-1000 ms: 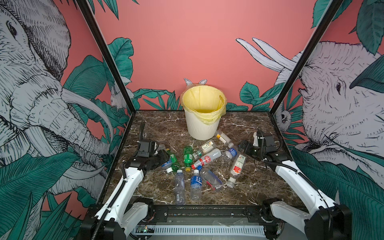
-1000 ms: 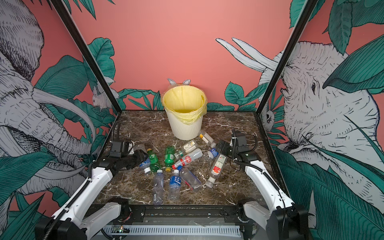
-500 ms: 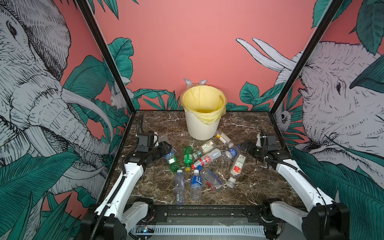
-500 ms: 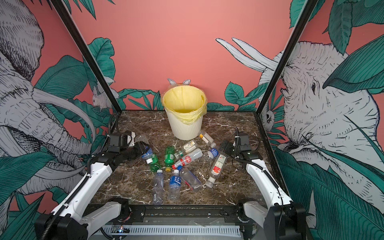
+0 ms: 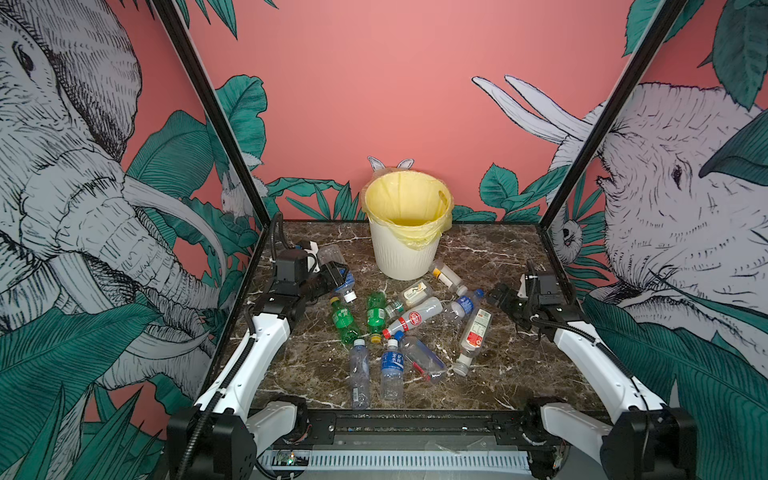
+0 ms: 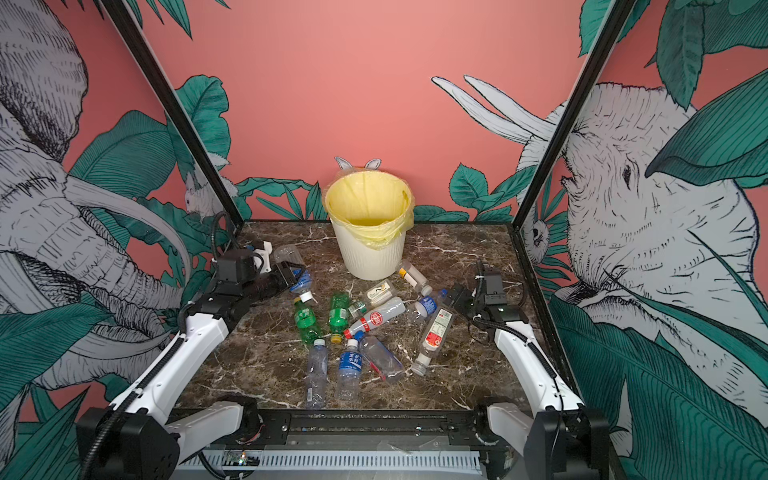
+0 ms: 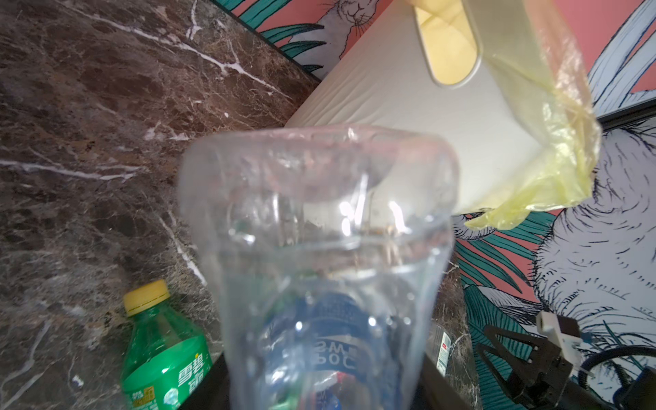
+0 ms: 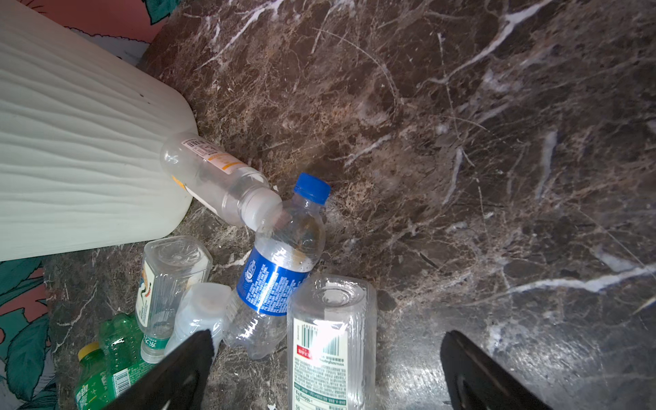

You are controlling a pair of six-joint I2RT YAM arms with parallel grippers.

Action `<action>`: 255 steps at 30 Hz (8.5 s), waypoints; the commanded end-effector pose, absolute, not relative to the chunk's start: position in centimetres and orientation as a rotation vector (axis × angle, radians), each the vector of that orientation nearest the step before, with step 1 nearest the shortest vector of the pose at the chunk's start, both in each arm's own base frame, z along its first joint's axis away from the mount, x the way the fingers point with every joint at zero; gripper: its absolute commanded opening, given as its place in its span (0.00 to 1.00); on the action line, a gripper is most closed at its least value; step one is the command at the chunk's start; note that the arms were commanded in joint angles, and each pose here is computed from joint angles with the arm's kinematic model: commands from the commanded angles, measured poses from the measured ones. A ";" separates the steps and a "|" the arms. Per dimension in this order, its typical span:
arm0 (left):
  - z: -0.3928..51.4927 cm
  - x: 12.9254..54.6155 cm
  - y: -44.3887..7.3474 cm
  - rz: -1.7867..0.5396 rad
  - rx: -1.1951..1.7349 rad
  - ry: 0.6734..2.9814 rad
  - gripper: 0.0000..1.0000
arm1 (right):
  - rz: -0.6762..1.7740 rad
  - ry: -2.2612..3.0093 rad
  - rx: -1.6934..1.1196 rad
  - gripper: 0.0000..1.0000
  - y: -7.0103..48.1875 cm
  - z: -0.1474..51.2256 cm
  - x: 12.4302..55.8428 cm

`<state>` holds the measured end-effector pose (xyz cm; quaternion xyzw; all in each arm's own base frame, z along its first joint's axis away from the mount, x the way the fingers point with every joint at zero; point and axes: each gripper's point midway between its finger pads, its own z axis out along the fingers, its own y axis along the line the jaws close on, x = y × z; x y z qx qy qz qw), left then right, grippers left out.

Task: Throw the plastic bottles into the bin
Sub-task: 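Carry the held bottle with the left gripper toward the bin, then raise the bottle over the bin opening and open the left gripper, then withdraw the empty left gripper back over the green bottles, then lower the right gripper onto the flat clear green-barcode bottle, then close the right gripper on the flat clear bottle and lift it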

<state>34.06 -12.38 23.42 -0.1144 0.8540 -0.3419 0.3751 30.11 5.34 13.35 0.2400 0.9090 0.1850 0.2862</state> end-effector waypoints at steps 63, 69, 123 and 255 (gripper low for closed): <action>49.2 44.3 -23.3 -0.984 0.207 1.809 1.00 | 0.498 2.320 0.658 0.99 3.9 14.9 28.8; 46.7 41.1 -21.0 -0.930 0.195 1.872 1.00 | 0.482 2.378 0.668 0.99 4.0 14.1 28.8; 23.7 30.8 -9.0 -0.530 -0.126 2.371 1.00 | 0.542 2.560 0.679 0.99 5.8 12.1 24.9; 14.4 29.0 -6.2 -0.468 -0.513 2.438 0.99 | 0.595 2.466 0.394 0.46 12.1 19.0 27.9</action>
